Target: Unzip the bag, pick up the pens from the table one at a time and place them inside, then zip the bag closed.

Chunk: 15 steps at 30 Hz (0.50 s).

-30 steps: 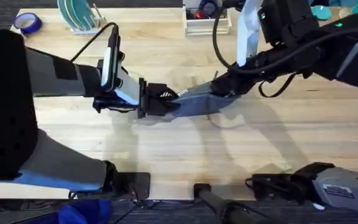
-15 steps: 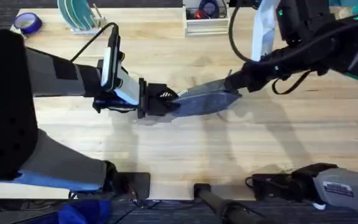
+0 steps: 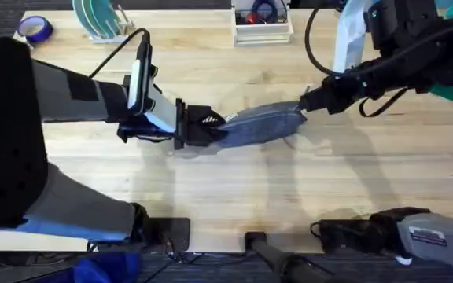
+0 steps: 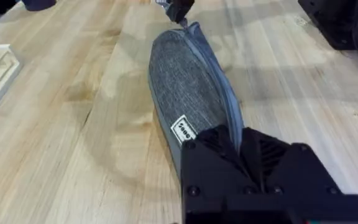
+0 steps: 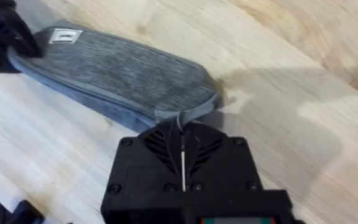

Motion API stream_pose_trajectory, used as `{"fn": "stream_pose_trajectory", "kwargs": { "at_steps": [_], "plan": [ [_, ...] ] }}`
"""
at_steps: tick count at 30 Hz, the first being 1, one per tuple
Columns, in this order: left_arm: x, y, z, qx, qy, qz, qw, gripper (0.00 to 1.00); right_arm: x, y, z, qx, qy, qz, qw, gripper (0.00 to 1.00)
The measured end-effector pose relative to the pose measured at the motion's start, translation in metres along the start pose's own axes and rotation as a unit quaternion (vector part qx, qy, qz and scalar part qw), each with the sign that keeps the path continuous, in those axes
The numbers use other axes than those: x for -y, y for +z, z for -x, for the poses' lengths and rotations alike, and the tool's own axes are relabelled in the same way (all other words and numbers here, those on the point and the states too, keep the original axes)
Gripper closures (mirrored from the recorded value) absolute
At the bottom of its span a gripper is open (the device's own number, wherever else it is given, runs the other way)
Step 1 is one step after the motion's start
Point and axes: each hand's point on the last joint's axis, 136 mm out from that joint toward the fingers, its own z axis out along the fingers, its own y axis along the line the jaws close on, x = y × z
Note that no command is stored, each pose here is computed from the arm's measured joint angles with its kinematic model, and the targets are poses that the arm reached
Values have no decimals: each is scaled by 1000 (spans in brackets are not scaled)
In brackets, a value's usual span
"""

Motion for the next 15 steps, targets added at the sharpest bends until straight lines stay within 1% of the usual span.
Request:
{"fn": "stream_pose_trajectory", "kwargs": {
  "at_steps": [15],
  "plan": [
    [0, 0, 0, 1, 0, -1, 1000, 958, 20, -2, -14, -35, -4, -58, 998, 968]
  ]
}}
